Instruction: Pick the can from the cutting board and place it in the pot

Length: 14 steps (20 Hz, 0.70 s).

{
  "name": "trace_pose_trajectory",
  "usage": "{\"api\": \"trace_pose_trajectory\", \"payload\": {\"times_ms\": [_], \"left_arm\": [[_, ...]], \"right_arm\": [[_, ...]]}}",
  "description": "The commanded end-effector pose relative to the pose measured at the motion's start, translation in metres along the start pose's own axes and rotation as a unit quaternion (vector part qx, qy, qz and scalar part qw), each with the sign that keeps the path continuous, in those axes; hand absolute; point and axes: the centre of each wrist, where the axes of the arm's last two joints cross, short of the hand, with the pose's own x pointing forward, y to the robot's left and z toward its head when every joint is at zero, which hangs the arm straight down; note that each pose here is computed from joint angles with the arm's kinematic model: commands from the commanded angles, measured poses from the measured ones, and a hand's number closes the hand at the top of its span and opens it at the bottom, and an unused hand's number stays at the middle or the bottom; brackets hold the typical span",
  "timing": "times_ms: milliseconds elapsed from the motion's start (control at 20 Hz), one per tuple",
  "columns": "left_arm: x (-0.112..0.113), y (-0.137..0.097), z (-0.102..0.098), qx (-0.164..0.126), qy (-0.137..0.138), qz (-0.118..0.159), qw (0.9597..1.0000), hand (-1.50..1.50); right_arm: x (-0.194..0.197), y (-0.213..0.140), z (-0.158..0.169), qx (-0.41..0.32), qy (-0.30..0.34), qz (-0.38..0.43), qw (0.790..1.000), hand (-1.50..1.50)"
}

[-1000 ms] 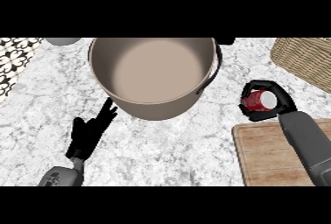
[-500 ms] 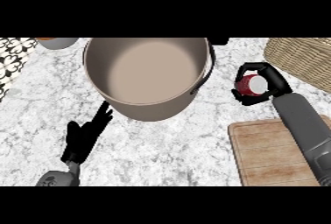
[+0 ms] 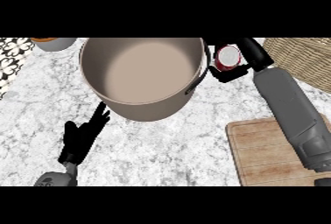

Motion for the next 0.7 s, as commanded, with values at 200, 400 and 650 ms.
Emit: {"api": "trace_pose_trajectory", "payload": {"times_ms": [200, 400, 650], "left_arm": [[0.011, 0.002, -0.003, -0.015, -0.004, 0.000, 0.9999, 0.00], [0.007, -0.020, -0.009, -0.019, -0.010, -0.005, 0.9998, 0.00], [0.027, -0.019, -0.015, -0.025, -0.014, -0.005, 0.9996, 0.00]], "right_arm": [[0.080, 0.024, -0.070, 0.055, 0.011, 0.082, 0.995, 1.50], [0.105, 0.060, -0.091, 0.074, 0.023, 0.115, 0.990, 1.50], [0.112, 0.086, -0.102, 0.113, 0.030, 0.167, 0.979, 1.50]]}}
